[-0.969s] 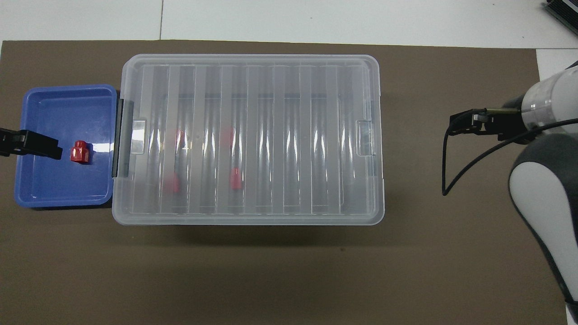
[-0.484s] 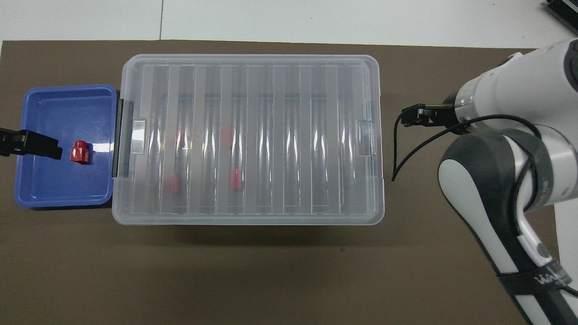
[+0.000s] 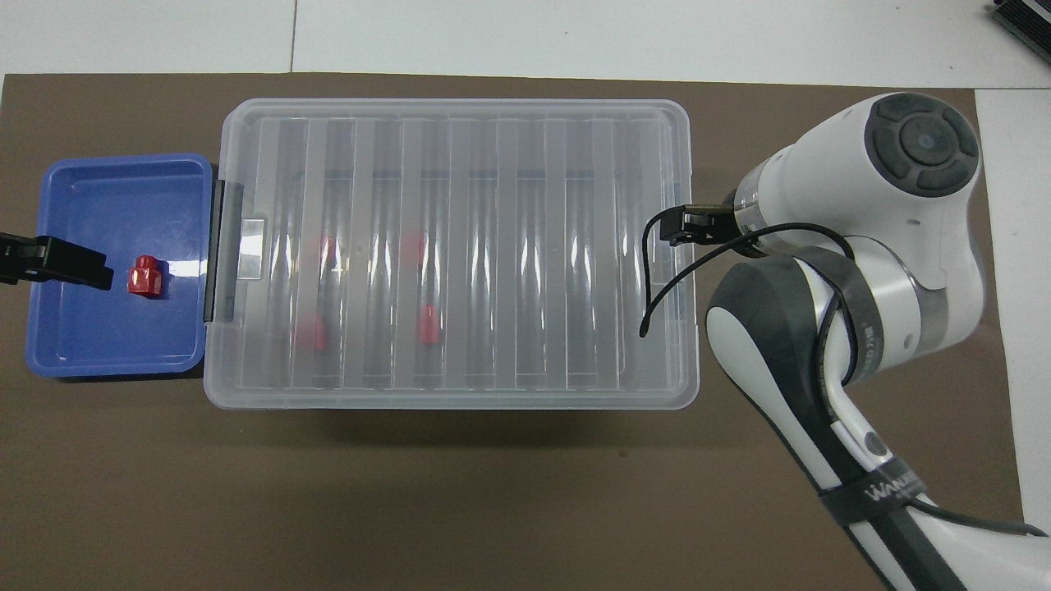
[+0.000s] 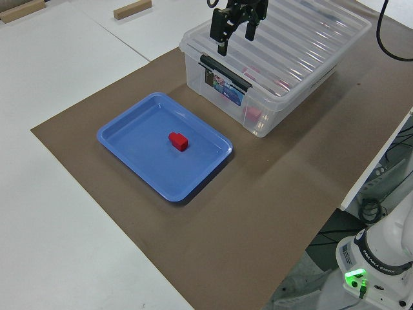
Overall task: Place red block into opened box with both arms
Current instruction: 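Move the right gripper to the near edge of the clear lid, then slide the clear lid away from the blue tray with the right gripper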
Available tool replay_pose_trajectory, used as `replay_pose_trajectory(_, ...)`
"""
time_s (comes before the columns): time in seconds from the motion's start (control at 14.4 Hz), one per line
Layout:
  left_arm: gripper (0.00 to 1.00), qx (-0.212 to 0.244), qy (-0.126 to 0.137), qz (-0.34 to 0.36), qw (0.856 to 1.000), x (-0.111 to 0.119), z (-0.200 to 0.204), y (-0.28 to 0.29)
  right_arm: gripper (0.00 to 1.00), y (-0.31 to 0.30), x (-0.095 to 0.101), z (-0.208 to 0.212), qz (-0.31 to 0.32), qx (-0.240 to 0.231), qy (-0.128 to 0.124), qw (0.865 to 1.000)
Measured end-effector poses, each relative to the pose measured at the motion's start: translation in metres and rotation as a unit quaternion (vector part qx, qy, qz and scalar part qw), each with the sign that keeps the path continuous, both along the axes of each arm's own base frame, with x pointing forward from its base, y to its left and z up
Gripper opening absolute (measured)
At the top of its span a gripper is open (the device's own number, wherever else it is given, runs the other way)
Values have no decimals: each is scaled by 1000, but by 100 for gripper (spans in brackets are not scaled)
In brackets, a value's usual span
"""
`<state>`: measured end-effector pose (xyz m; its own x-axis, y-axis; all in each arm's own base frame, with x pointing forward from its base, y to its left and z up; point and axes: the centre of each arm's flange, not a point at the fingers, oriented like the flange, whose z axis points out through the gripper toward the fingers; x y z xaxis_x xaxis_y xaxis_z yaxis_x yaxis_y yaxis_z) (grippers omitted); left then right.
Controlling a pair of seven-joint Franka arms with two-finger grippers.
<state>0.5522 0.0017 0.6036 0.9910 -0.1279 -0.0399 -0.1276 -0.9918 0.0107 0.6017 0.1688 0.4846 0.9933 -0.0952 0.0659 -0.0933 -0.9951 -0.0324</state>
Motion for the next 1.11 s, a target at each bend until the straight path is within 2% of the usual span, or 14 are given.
replay_pose_trajectory(0.69, 100, 0, 0, 0, 1000, 0, 0, 0, 100, 0, -17, -19, 4, -12, 38, 999)
replay_pose_trajectory(1.11, 100, 0, 0, 0, 1000, 0, 0, 0, 100, -27, -13, -19, 20, -16, 38, 999)
